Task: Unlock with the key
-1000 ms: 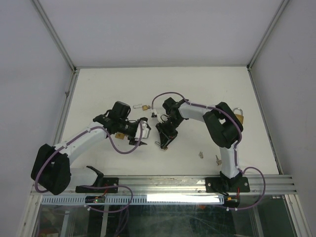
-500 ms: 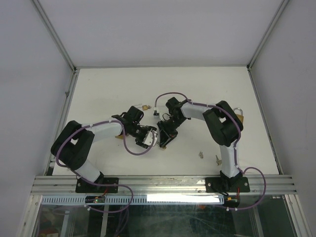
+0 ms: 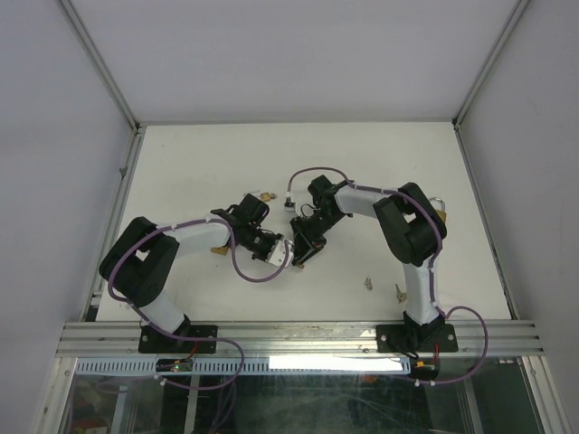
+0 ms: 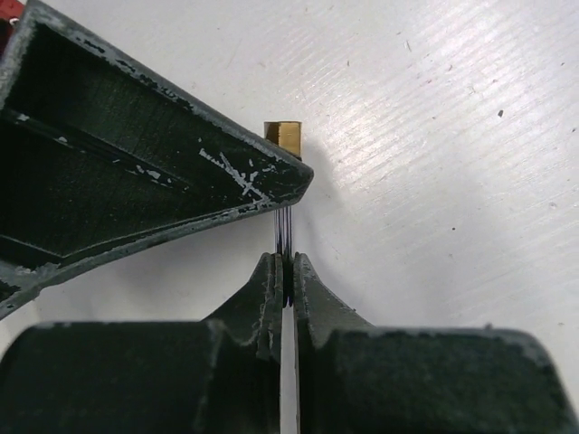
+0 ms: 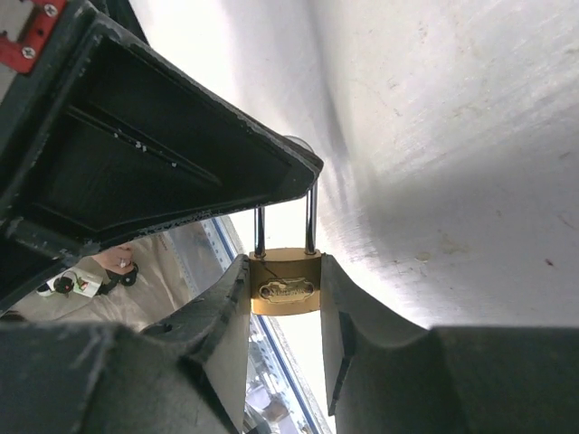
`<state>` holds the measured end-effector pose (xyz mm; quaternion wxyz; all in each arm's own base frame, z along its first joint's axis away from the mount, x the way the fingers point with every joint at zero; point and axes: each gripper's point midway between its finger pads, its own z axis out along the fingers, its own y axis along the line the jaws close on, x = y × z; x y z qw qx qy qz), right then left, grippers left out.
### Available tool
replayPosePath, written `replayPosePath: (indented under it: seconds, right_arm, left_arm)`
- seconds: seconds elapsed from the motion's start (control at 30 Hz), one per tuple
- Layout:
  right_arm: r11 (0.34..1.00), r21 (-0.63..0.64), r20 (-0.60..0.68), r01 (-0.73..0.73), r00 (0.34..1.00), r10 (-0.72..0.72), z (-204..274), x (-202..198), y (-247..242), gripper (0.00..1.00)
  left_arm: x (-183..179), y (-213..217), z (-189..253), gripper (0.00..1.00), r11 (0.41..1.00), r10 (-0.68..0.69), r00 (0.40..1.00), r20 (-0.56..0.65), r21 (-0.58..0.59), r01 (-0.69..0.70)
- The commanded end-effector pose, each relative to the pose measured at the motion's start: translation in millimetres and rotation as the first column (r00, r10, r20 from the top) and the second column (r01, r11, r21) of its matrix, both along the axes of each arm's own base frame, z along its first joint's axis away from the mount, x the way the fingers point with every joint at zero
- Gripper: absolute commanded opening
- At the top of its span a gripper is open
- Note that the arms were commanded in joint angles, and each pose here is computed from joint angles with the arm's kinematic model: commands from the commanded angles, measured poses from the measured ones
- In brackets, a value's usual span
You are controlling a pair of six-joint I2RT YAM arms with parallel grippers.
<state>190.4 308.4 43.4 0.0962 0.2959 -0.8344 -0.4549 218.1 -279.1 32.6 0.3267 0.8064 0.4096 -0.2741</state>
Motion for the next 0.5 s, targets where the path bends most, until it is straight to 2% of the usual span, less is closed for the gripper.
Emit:
replayPosePath:
  seconds: [0.0,0.1,0.17,0.3,0.47]
  right_arm:
    - [0.999,0.037,0.004,-0.001,1.000,0.001,10.5,4.4,4.6,0.21]
    - [0.996,0.074,0.014,0.044,0.999,-0.045,28.7,14.0,-4.5,0.53]
    - [0.994,0.078,0.044,0.082,0.995,-0.086,39.9,23.3,-13.9,0.67]
    - [0.988,0.056,0.114,0.144,0.982,-0.150,54.3,38.4,-33.5,0.74]
    - [0.981,0.005,0.169,0.196,0.966,-0.194,59.9,42.0,-50.1,0.74]
  left_arm:
    - [0.4,-9.6,29.1,0.00,0.999,0.027,0.996,-0.080,-0.016,-0.028]
    - [-8.4,4.6,27.4,0.00,0.993,0.083,0.981,-0.175,0.094,-0.068]
    - [-14.4,15.2,25.5,0.00,0.982,0.127,0.964,-0.234,0.166,-0.089]
    - [-14.5,26.0,25.6,0.00,0.954,0.216,0.911,-0.350,0.273,-0.121]
    - [-19.1,38.5,18.5,0.00,0.900,0.331,0.781,-0.529,0.425,-0.094]
